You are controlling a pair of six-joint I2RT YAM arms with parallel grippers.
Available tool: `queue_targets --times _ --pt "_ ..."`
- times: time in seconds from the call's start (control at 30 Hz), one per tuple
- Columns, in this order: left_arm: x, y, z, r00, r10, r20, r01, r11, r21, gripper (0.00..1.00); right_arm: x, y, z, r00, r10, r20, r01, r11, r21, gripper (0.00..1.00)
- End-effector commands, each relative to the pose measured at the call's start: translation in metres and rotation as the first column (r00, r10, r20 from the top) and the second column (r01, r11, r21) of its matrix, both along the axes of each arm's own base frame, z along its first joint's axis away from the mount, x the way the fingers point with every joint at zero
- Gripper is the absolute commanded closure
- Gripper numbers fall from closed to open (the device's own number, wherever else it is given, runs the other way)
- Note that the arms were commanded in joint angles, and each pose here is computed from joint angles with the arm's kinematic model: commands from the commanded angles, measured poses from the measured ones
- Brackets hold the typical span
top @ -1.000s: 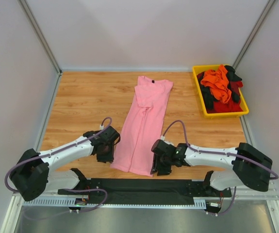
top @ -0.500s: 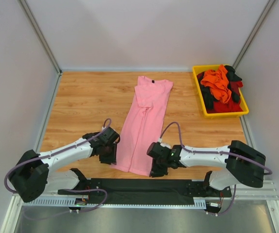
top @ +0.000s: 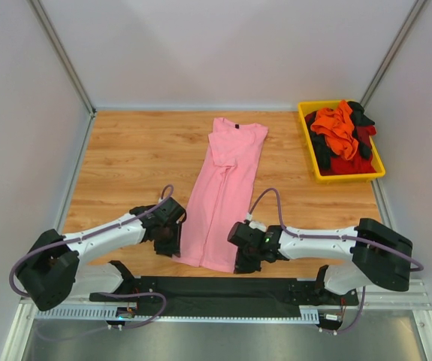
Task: Fold and stack the t-shirts
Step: Fold the tshirt
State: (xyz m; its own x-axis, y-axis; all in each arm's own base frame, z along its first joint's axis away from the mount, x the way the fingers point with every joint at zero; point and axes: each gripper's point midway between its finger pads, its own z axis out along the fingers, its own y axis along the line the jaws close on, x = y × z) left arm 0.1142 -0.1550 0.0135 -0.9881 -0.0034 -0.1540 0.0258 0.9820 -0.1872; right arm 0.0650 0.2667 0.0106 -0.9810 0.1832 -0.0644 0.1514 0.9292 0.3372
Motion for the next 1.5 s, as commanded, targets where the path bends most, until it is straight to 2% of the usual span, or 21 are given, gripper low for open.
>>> queue_targets --times 0.0,0.2,0.33,0.53,0.73,0.9,1.07,1.27,1.47 --pt "-0.005 -0.004 -0.001 1.0 -0.01 -0.015 0.01 0.999 -0.031 0.59 0.008 -0.024 -0.011 0.998 -0.017 0.054 0.023 0.994 -0.111 1.0" --pt "-0.009 -0.02 0.02 0.999 -0.042 -0.005 0.041 0.988 -0.151 0.54 0.007 -0.031 -0.009 0.998 -0.009 0.062 0.016 0.992 -0.123 0.99" --pt "-0.015 -0.025 0.033 0.998 -0.06 0.003 0.059 0.975 -0.213 0.46 0.004 -0.038 -0.005 0.998 -0.004 0.063 0.012 0.992 -0.123 1.0" --pt "-0.019 -0.027 0.037 0.999 -0.052 0.01 0.053 0.966 -0.254 0.48 0.001 -0.055 -0.004 0.997 -0.007 0.078 0.019 0.989 -0.148 1.0" --pt "-0.029 -0.04 0.02 0.997 -0.068 -0.048 0.049 0.943 -0.329 0.52 0.0 -0.062 -0.003 0.996 -0.002 0.084 0.015 0.988 -0.155 1.0" --pt "-0.029 -0.04 0.009 0.995 -0.076 -0.067 0.051 0.948 -0.314 0.52 0.0 -0.07 -0.002 0.995 -0.004 0.098 0.021 0.985 -0.172 1.0" --pt "-0.026 -0.048 0.014 0.997 -0.063 -0.054 0.04 0.935 -0.352 0.52 0.001 -0.069 0.001 0.995 0.001 0.104 0.016 0.987 -0.159 1.0" --pt "-0.025 -0.042 0.011 0.998 -0.021 -0.057 0.002 0.947 -0.32 0.53 0.001 -0.067 0.002 0.995 0.012 0.103 0.005 0.987 -0.16 1.0" --pt "-0.021 -0.048 0.026 1.0 0.005 -0.015 -0.01 0.921 -0.389 0.52 0.001 -0.065 0.0 0.995 0.018 0.099 -0.002 0.988 -0.156 1.0"
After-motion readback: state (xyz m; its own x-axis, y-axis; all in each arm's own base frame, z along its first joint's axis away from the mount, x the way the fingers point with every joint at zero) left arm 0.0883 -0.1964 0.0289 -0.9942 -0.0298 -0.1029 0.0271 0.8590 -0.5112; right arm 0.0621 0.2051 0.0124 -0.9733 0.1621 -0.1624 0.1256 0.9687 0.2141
